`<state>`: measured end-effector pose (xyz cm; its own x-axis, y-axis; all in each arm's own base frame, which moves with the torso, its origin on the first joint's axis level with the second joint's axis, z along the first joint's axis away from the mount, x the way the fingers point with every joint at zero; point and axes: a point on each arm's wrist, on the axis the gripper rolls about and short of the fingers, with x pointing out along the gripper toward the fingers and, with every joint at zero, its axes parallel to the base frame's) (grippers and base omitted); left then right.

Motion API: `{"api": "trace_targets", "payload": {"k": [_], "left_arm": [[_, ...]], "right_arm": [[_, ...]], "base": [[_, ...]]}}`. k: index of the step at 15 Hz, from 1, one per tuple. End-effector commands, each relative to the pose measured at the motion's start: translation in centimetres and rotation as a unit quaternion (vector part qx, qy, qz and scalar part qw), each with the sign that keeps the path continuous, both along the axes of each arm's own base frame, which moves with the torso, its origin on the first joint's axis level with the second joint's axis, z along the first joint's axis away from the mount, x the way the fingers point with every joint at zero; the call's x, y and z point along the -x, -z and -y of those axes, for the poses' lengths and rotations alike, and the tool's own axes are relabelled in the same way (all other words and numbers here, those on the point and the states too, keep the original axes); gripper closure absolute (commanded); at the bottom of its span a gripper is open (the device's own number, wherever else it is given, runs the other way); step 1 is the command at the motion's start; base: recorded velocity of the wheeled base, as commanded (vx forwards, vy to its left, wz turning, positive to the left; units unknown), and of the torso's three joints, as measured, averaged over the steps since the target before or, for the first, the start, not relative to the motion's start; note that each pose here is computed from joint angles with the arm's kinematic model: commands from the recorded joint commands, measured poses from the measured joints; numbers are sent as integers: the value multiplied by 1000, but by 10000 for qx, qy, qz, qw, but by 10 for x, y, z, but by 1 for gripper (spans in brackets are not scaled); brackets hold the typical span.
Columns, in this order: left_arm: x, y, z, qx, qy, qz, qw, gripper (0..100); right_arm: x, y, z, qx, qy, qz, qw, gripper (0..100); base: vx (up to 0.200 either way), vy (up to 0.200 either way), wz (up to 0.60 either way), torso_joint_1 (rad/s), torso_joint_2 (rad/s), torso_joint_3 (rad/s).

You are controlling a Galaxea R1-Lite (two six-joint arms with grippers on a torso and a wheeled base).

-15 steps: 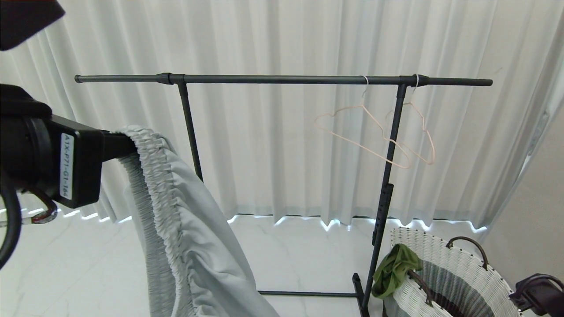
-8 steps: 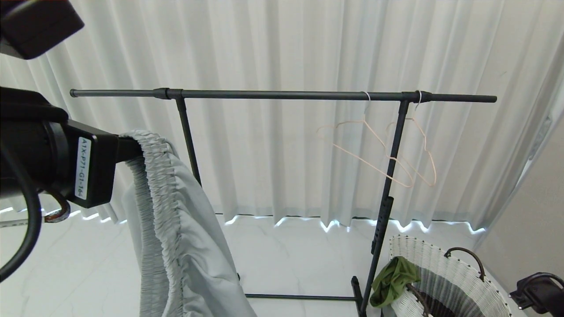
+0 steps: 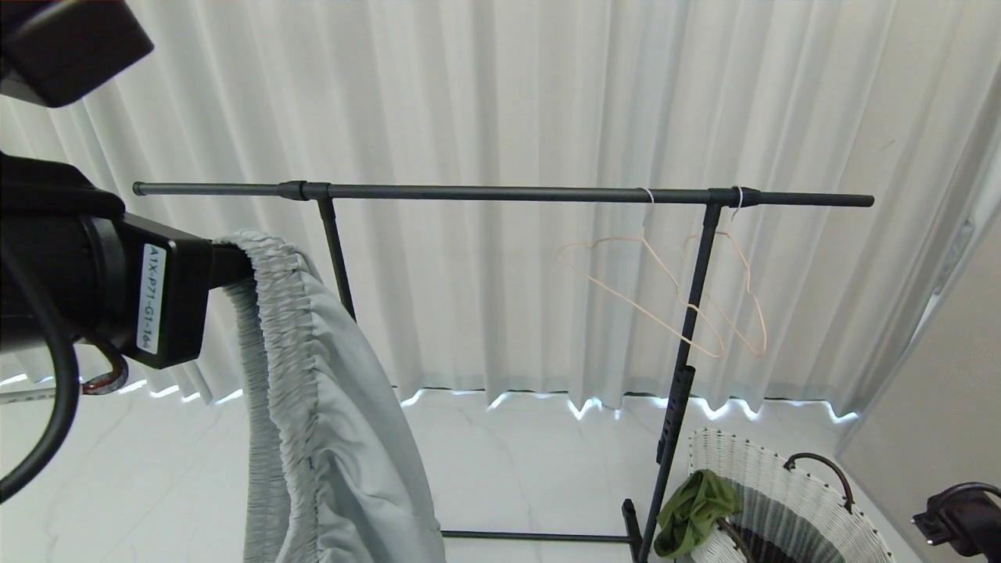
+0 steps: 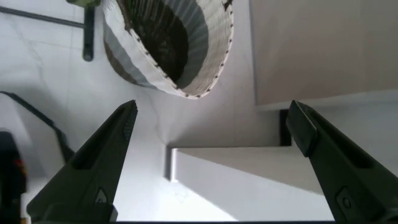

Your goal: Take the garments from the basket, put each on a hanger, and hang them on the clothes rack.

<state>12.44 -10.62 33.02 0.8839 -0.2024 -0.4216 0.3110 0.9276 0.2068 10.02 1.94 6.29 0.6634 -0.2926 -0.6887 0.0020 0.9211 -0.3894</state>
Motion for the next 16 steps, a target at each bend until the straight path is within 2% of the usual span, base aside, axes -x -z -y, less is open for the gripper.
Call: {"api": "trace_targets", "payload": {"k": [1,2,5,7,8,9,10,13,16], "left_arm": [[-1,0,0,-4,-10,-7,10000,100],[-1,0,0,-4,-25,-7,10000,100],[-1,0,-1,-4,-48,-7,10000,100],[-1,0,-1,2,-48,-1,10000,100],[-1,0,-1,7,-48,4,10000,100],[-1,0,-1,2,-48,-1,10000,100],[-1,1,-1,-9,-48,-12,10000,100],[-1,1,-1,-1,-54,-21,10000,100],[-2,6,0,-44,-54,-65,10000,100]], "right_arm": [[3,2,1,-145,216,-95,9996,0],[7,4,2,-165,284,-192,9993,0],[27,-1,8,-129,317,-110,9994,0],[43,-4,11,-545,36,-31,9985,0],[49,-7,11,-1043,-371,177,9937,0],[51,-9,10,-1113,-627,245,9915,0],[52,-10,10,-1014,-835,266,9910,0],[28,-42,2,-1296,-1186,626,9825,0],[-22,-94,-10,-1461,-1012,967,9793,0]], "base": [[0,0,0,0,0,0],[0,0,0,0,0,0],[0,0,0,0,0,0],[0,0,0,0,0,0],[0,0,0,0,0,0],[0,0,0,0,0,0],[0,0,0,0,0,0],[0,0,0,0,0,0],[0,0,0,0,0,0]]}}
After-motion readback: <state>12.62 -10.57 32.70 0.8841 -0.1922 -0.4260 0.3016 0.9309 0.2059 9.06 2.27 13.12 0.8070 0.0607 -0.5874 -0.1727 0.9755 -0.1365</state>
